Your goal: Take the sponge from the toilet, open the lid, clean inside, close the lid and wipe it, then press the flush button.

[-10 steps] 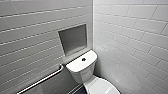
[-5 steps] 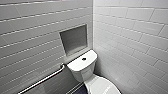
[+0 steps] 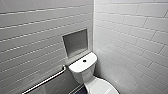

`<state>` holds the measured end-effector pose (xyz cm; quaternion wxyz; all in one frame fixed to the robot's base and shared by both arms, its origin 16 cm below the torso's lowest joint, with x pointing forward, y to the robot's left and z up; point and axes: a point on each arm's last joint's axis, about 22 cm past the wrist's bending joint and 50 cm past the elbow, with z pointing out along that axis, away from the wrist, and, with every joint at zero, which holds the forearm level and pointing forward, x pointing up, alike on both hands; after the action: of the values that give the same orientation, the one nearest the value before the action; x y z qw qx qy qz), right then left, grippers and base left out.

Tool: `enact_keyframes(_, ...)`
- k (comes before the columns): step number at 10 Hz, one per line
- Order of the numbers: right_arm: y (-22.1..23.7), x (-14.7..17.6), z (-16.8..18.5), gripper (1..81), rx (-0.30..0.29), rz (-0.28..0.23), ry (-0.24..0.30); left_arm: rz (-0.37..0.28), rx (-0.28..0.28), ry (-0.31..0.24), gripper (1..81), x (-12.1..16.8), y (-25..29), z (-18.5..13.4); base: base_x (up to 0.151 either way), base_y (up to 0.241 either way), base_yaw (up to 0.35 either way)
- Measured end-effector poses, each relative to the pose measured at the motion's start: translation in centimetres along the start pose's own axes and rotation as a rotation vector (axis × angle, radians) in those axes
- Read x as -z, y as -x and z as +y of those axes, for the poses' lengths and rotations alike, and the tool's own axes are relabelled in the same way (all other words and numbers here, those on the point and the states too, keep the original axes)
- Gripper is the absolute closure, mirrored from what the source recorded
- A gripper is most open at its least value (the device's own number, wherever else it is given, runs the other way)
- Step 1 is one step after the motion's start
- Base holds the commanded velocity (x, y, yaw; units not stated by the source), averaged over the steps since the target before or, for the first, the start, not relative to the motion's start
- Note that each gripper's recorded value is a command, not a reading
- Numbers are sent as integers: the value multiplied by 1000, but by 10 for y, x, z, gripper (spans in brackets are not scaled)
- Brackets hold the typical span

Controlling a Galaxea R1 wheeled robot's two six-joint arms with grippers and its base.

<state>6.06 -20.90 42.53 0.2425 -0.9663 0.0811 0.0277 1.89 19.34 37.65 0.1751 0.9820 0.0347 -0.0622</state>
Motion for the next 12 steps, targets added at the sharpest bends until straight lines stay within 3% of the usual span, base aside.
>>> enact_keyframes(6, 13, 13, -9, 811, 59, 65, 14, 91, -35, 10, 10, 24, 1, 14, 0, 0, 0)
enact_keyframes(12, 76, 13, -10, 811, 38, -11, 32, 34, -14, 6, 10, 34, 60, 13, 0, 0, 0)
